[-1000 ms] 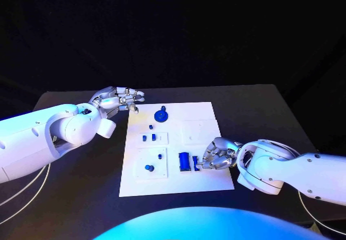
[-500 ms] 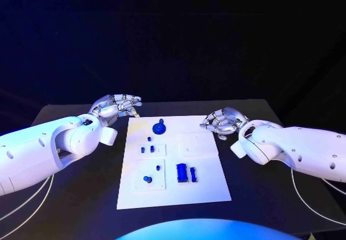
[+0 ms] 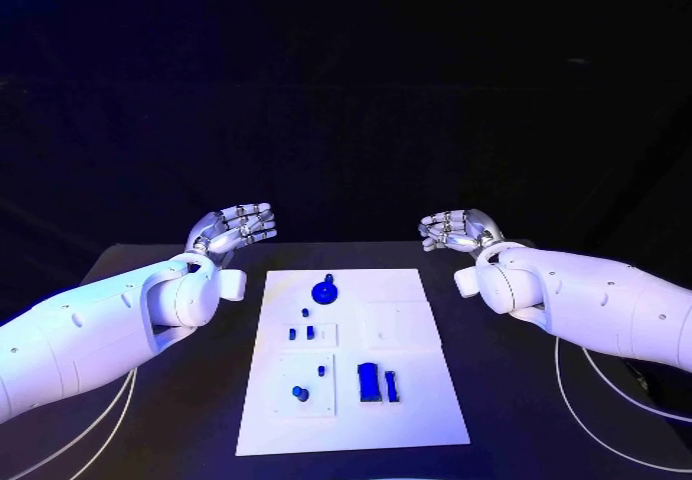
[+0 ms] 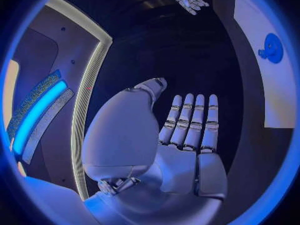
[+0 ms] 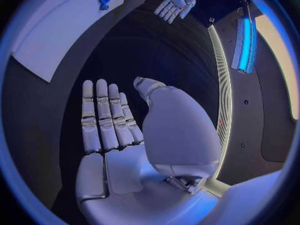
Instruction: Assemble the parts on the task board
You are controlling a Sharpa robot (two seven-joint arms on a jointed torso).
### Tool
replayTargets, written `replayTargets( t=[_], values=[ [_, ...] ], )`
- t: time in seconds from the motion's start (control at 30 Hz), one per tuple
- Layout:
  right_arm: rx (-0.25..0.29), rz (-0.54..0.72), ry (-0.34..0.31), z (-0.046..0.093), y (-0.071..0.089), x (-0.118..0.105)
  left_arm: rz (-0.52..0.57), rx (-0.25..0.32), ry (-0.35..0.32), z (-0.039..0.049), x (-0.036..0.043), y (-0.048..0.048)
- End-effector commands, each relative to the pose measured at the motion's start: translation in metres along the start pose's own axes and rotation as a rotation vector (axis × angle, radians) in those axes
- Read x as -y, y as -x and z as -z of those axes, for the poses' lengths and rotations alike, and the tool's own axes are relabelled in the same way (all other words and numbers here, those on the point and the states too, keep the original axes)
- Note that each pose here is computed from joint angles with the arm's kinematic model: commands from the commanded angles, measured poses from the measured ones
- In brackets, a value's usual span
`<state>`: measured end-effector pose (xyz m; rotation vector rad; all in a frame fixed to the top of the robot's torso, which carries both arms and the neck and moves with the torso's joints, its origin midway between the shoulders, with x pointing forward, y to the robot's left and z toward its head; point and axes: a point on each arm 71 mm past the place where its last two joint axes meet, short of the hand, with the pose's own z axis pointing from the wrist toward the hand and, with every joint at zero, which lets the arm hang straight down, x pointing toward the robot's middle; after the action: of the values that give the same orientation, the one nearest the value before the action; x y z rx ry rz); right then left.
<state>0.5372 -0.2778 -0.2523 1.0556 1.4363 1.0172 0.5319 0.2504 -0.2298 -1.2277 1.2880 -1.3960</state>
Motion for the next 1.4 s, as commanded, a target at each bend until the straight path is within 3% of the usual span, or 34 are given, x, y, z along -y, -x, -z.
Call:
replayTargets(
  t=[0.03, 0.3, 0.47, 0.63, 0.8, 0.97, 1.4],
  values=[
    [0.0, -0.009, 0.003, -0.001, 0.0, 0.0, 0.0, 0.008, -0.003, -0.001, -0.0005, 0.0006],
    [0.005, -0.047, 0.02, 0.007, -0.014, -0.003, -0.013, 0.026, -0.003, 0.0059, -0.0026, -0.0092],
    [0.015, -0.115, 0.048, 0.024, -0.036, -0.012, -0.038, 0.059, -0.004, 0.0197, -0.0051, -0.0269],
    [0.032, -0.197, 0.078, 0.049, -0.062, -0.026, -0.07, 0.101, -0.011, 0.0401, -0.0053, -0.0494],
    [0.042, -0.242, 0.092, 0.065, -0.075, -0.037, -0.089, 0.127, -0.017, 0.0535, -0.0039, -0.0622],
    [0.047, -0.262, 0.098, 0.073, -0.081, -0.042, -0.098, 0.139, -0.021, 0.0601, -0.0028, -0.0682],
    [0.047, -0.263, 0.099, 0.073, -0.081, -0.042, -0.099, 0.139, -0.021, 0.0603, -0.0027, -0.0684]
  ],
)
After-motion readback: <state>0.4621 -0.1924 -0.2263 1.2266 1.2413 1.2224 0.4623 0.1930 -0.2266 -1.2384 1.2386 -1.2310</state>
